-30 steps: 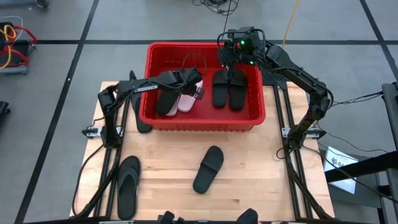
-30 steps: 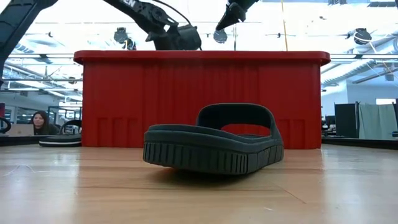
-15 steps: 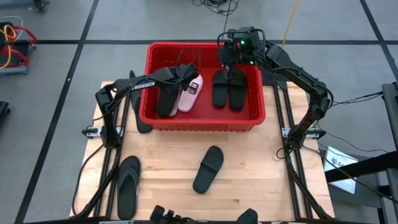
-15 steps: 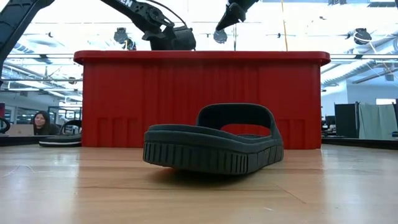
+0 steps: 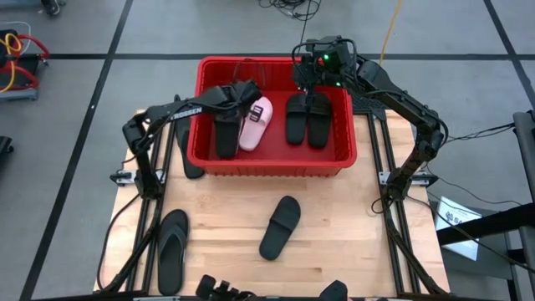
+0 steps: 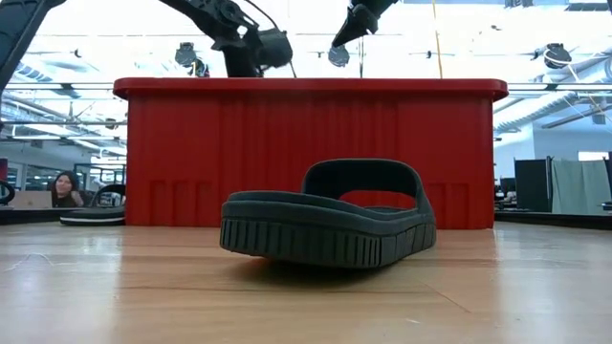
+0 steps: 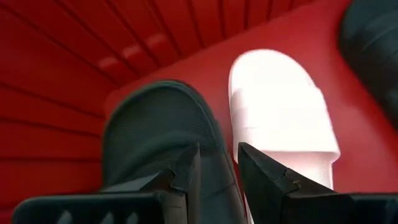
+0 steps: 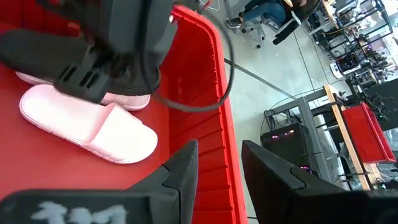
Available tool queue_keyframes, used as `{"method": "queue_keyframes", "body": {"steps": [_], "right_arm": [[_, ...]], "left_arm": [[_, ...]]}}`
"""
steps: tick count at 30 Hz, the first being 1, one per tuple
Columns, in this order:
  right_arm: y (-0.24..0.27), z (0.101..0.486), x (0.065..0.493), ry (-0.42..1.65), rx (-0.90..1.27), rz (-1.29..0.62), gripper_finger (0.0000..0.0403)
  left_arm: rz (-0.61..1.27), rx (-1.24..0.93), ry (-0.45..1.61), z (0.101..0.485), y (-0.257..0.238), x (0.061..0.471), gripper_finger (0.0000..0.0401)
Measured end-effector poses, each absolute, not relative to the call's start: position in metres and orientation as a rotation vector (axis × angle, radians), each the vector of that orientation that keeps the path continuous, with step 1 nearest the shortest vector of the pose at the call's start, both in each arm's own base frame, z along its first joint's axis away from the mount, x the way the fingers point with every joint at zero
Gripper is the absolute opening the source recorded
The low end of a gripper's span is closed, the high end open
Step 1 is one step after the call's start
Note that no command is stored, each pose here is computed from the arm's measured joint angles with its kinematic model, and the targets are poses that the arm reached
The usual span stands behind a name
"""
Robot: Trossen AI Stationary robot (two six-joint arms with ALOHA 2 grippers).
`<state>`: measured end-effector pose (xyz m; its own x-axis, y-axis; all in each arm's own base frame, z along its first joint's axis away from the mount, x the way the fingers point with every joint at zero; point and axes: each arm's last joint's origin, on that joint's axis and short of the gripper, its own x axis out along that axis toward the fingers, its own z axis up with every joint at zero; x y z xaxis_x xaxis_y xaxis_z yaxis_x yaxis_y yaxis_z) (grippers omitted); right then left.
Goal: Pick and place slides into bin
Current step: Put the black slide on top of the pink slide in the red bin
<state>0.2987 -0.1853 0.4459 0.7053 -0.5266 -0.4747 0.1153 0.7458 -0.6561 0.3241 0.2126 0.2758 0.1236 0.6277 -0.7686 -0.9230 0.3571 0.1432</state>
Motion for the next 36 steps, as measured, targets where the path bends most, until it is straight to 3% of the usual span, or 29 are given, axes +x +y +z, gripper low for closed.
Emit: {"method": "queue_keyframes", "body": {"steps": [14,24,36], "right_arm": [[-0.178,0.454,0.288,0.699,-0.637,-0.388,0.0114],[-0.162,0.456,0.266,0.784,-0.506,-0.357,0.0114],[-0.122,0.440,0.272,0.947,-0.502,-0.149,0.0114]], "left_arm": [[1.105,-0.264,0.771,0.353,0.157,0.288,0.0106],[1.018,-0.252,0.887,0.370,0.102,0.263,0.0106],[1.014,-0.301,1.005,0.372,0.059,0.242,0.0106]]}}
